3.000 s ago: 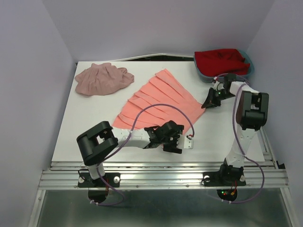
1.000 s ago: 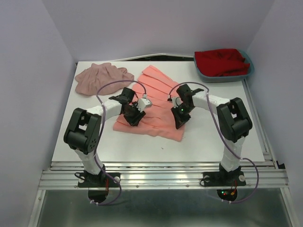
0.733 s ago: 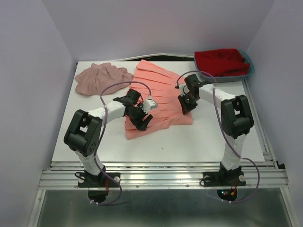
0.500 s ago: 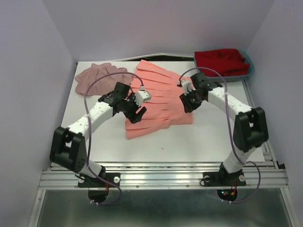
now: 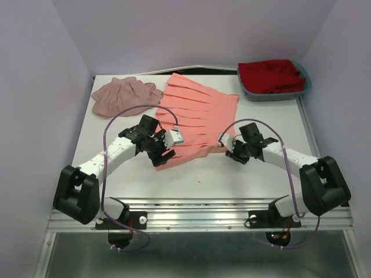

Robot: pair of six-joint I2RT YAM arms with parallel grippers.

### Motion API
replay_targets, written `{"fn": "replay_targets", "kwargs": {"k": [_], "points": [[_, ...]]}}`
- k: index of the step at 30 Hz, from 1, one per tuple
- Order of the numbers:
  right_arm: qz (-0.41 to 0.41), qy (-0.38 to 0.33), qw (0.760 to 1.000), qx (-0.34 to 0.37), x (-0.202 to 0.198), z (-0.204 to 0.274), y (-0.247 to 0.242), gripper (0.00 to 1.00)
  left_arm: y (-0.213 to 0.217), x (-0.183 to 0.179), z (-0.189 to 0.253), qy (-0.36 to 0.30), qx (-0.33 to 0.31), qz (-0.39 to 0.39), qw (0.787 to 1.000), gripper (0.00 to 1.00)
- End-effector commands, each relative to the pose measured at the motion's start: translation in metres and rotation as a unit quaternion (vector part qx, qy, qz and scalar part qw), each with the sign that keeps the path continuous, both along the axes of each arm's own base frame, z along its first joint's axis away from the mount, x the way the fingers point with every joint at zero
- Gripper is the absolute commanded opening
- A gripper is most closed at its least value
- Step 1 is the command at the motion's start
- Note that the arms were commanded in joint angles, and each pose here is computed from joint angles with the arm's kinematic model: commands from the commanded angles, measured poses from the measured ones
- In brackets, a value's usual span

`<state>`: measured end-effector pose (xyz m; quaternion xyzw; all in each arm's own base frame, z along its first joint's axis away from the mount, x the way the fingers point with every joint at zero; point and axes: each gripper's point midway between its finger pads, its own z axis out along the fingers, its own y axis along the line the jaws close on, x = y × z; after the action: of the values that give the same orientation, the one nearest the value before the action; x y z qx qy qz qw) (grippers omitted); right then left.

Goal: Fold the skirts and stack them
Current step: Fold the skirt

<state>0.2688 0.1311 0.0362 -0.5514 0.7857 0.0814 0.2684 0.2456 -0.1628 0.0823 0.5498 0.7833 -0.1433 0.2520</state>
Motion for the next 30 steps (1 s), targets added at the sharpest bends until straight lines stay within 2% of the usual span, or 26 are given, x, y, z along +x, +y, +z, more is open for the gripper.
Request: {"fn": "replay_targets", "kwargs": {"k": [1,5,10,13,17,23,24,26,30], "points": [[0.049,-0.143,0.988,0.027,0.055,0.027,0.025,0.37,-0.006,0.005,0.005,-0.015,-0.014,0.001,1.000,0.77],[0.054,-0.152,0.987,0.023,0.067,0.013,0.029,0.38,-0.006,0.009,0.002,-0.016,-0.012,0.007,1.000,0.78],[0.071,-0.139,0.988,0.011,0.064,0.003,0.028,0.38,-0.005,0.008,-0.001,-0.012,-0.008,0.005,1.000,0.78],[0.085,-0.111,0.990,0.004,0.055,-0.010,0.027,0.38,-0.007,0.006,-0.001,-0.006,-0.011,-0.008,1.000,0.79],[0.106,-0.038,0.994,0.003,0.041,-0.038,0.031,0.38,-0.011,-0.006,0.000,-0.001,-0.016,-0.042,0.999,0.84],[0.102,0.014,0.995,0.008,0.033,-0.052,0.035,0.21,-0.005,-0.015,-0.019,-0.055,0.033,-0.076,0.995,0.87],[0.102,0.018,0.995,0.009,0.031,-0.053,0.035,0.12,0.000,-0.015,-0.028,-0.061,0.051,-0.074,0.994,0.87],[0.101,0.026,0.995,0.010,0.027,-0.052,0.034,0.01,0.008,-0.002,-0.042,-0.080,0.082,-0.051,0.992,0.86],[0.102,0.030,0.994,0.009,0.019,-0.042,0.031,0.01,0.024,0.028,-0.063,-0.117,0.139,-0.004,0.983,0.83]]}}
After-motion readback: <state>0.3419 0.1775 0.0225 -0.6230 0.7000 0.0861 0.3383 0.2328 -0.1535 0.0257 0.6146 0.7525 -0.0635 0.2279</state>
